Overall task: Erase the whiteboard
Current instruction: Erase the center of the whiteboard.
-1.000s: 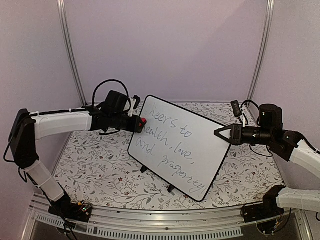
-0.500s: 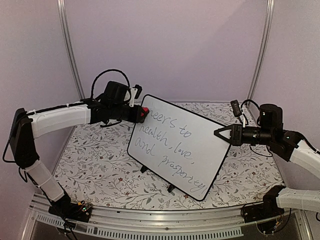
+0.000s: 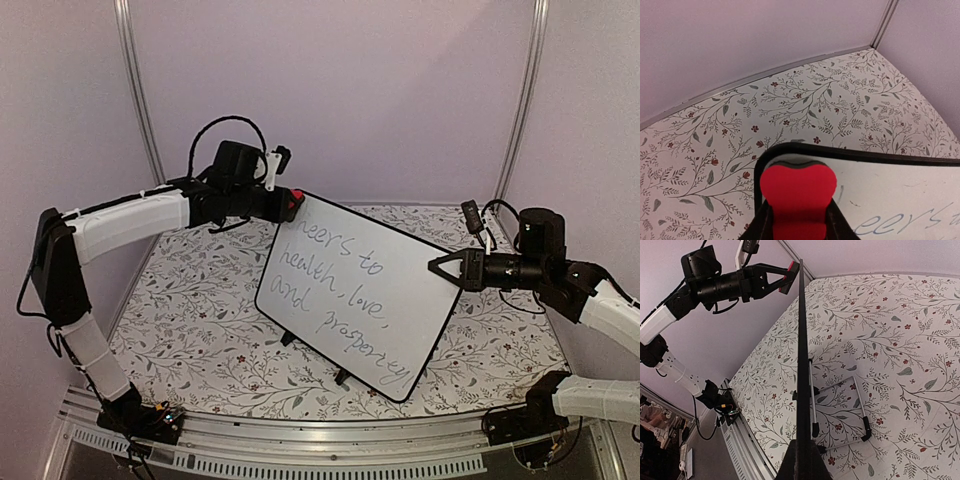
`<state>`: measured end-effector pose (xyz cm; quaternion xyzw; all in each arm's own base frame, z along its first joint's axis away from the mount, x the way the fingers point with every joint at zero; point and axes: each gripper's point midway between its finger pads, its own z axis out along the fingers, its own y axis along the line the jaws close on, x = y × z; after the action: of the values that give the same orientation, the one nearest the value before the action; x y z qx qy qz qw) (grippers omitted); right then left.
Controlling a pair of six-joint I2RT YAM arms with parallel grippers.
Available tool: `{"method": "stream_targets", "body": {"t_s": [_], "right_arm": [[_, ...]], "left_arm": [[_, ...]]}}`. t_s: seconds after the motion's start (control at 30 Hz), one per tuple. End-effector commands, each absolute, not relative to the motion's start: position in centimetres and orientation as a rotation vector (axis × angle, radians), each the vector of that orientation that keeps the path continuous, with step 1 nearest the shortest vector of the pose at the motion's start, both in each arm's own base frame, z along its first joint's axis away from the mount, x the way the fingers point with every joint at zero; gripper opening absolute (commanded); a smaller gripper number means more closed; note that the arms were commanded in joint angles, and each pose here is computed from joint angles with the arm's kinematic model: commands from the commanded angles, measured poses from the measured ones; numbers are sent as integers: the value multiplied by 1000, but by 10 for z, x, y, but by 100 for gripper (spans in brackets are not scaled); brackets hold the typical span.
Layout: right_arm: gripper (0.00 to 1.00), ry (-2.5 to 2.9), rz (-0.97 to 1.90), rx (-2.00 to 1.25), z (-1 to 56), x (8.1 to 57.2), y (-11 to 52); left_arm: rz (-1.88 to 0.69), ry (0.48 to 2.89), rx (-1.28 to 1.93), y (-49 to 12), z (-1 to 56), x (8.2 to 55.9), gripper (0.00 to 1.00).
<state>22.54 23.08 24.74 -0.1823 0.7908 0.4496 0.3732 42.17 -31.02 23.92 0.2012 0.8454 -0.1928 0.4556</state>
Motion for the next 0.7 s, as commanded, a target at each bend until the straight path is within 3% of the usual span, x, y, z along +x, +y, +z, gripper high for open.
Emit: {"method": "stream_targets", "body": {"t_s": [0.0,0.67], "right_arm": [[0,1984,1109,-617,246,217,236],[0,1982,1105,-619,247,217,236]], "left_arm": [[-468,2108,507,-303,230,424,9],[-526,2345,407,-285,133,372,5]]}}
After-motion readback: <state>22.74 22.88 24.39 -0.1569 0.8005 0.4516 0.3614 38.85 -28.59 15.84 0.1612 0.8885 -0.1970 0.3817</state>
